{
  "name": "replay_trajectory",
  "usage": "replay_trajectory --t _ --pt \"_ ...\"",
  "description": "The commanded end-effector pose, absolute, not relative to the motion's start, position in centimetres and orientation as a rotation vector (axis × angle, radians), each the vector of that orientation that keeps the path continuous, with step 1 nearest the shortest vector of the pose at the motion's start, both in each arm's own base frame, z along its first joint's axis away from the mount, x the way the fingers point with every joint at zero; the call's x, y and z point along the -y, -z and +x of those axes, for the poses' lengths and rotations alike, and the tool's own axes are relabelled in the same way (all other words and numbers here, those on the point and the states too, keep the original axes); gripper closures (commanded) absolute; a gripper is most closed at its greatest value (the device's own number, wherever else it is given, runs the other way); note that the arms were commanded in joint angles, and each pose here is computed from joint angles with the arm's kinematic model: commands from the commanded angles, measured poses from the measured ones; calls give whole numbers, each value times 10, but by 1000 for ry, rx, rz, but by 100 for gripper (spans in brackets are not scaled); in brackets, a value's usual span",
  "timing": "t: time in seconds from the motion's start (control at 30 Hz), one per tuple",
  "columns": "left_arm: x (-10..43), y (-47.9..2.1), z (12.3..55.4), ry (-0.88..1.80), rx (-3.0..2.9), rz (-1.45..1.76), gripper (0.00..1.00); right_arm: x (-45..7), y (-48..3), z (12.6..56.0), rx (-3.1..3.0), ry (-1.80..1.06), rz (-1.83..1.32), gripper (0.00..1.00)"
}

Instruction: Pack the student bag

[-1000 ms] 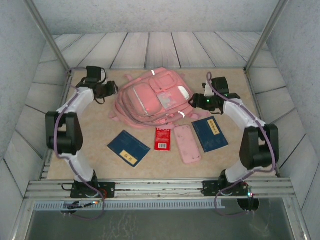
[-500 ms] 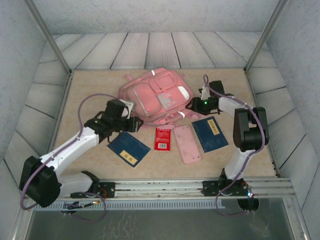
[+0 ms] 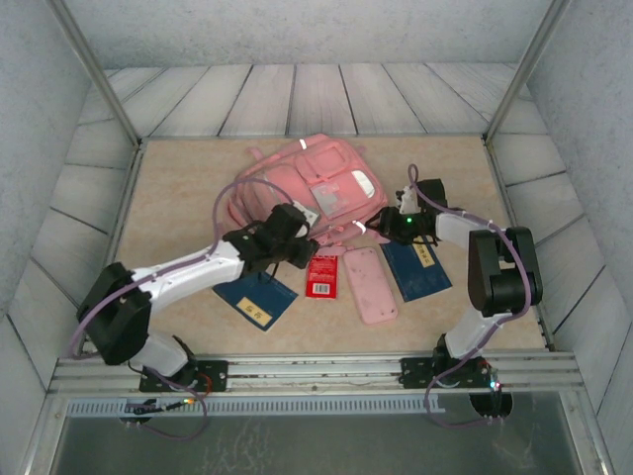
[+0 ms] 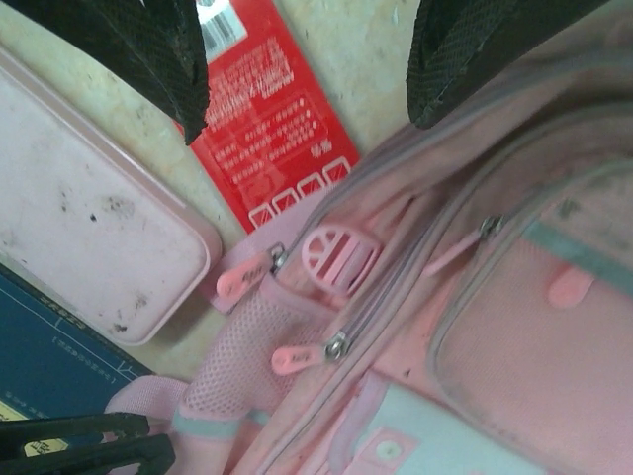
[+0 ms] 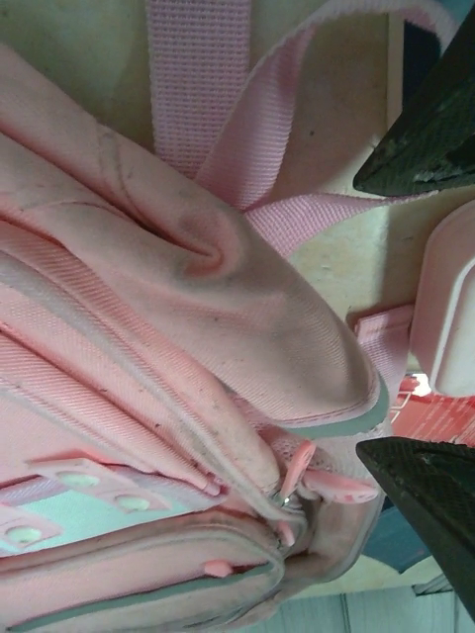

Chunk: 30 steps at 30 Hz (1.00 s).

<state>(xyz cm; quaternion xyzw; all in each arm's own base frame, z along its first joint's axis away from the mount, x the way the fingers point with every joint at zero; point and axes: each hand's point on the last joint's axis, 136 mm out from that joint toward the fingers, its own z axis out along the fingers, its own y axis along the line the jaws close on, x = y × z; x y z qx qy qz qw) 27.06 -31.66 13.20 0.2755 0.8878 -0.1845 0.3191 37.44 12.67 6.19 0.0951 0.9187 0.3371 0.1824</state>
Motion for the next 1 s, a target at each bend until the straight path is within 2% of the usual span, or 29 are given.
replay_trajectory --t 0.0,0.27,0.37,0.47,0.57,0.67,0.97 --pt "333 -138 286 409 -2273 762 45 -137 -75 386 -2511 -1051 298 38" --pt "368 -121 296 431 -2272 784 49 -149 -63 403 -2512 -1097 351 41" --pt "374 -113 296 435 -2295 800 50 -154 -61 405 -2495 -1143 372 51" --pt "377 -105 294 429 -2324 818 50 -158 -67 405 -2450 -1189 392 70" --pt "378 -99 293 419 -2347 818 51 -161 -73 403 -2424 -1227 398 80" --pt "375 -91 296 374 -2383 784 53 -163 -83 401 -2392 -1258 393 84" --pt "373 -77 301 277 -2460 756 56 -166 -86 399 -2389 -1280 389 85"
